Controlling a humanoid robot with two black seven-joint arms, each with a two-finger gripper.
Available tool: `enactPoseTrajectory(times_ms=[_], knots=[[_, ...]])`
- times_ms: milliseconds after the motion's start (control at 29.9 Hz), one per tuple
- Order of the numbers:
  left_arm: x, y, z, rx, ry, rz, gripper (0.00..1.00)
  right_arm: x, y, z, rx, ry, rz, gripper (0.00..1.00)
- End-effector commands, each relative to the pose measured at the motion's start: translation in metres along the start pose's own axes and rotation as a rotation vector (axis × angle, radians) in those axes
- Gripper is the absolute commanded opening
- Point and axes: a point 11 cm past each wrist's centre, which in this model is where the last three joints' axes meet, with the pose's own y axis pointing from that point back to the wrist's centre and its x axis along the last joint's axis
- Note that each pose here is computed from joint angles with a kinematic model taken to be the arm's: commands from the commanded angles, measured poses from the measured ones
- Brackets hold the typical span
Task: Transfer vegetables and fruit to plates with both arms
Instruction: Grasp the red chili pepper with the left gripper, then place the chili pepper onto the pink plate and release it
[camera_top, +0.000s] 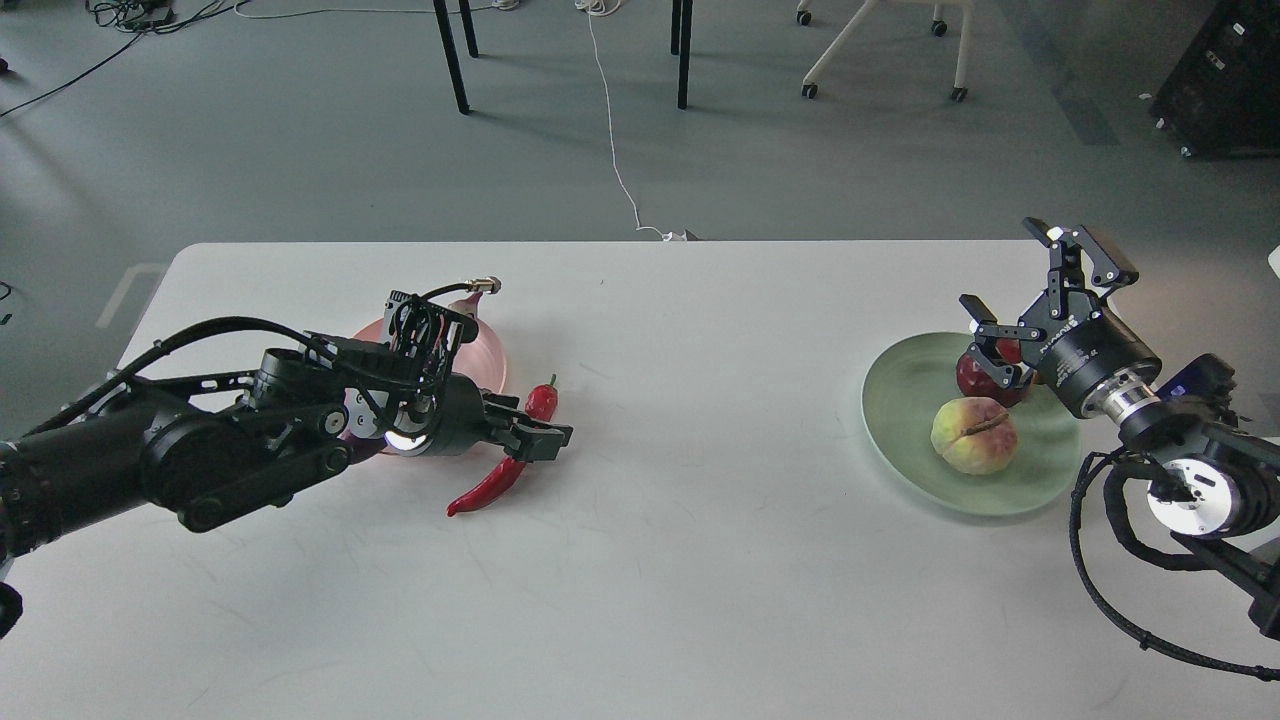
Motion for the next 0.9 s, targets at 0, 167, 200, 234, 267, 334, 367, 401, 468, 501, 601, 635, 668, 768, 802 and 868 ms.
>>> enactPoseTrajectory(times_ms=[0,167,200,234,267,334,367,401,468,501,601,635,668,768,802,868], knots=[[0.0,0.0,0.0,0.0,0.0,-0.002,0.76,0.0,0.0,0.0,0.0,0.0,0.0,0.98],[-0.008,-0.001,-0.004,0.013,-0.01,-0.015,0.73,0.0,0.0,0.0,0.0,-0.001,-0.001,0.98],[-0.01,-0.001,-0.005,0.018,-0.022,-0.019,0.73,0.0,0.0,0.0,0.0,-0.001,-0.001,0.98],[-0.011,-0.001,-0.005,0.023,-0.034,-0.023,0.72,0.0,0.0,0.0,0.0,-0.001,-0.001,0.98],[-0.011,-0.001,-0.006,0.026,-0.038,-0.024,0.71,0.0,0.0,0.0,0.0,-0.001,-0.001,0.98],[-0.012,-0.002,-0.005,0.023,-0.039,-0.025,0.69,0.0,0.0,0.0,0.0,-0.001,-0.001,0.98],[-0.011,-0.001,-0.005,0.023,-0.039,-0.024,0.65,0.0,0.0,0.0,0.0,-0.001,-0.001,0.98],[-0.011,-0.002,-0.005,0.022,-0.04,-0.024,0.61,0.0,0.0,0.0,0.0,-0.001,-0.001,0.98],[-0.01,-0.002,-0.005,0.024,-0.042,-0.023,0.41,0.0,0.0,0.0,0.0,-0.001,-0.001,0.98],[-0.009,-0.001,-0.005,0.026,-0.043,-0.022,0.3,0.0,0.0,0.0,0.0,-0.001,-0.001,0.98],[-0.009,-0.001,-0.006,0.031,-0.045,-0.022,0.18,0.0,0.0,0.0,0.0,-0.001,-0.001,0.98],[-0.008,-0.001,-0.006,0.031,-0.046,-0.021,0.14,0.0,0.0,0.0,0.0,-0.001,-0.001,0.98],[-0.009,-0.001,-0.007,0.036,-0.041,-0.02,0.09,-0.001,0.0,0.001,0.0,-0.002,-0.002,0.98],[-0.009,0.002,-0.009,0.038,-0.03,-0.019,0.08,-0.001,0.0,0.0,0.001,-0.002,-0.002,0.98],[-0.008,0.003,-0.009,0.036,-0.025,-0.016,0.08,-0.001,0.0,0.0,0.001,-0.002,-0.002,0.98],[-0.005,0.007,-0.01,0.036,-0.022,-0.01,0.08,-0.001,-0.001,-0.002,0.007,-0.003,0.0,0.98]])
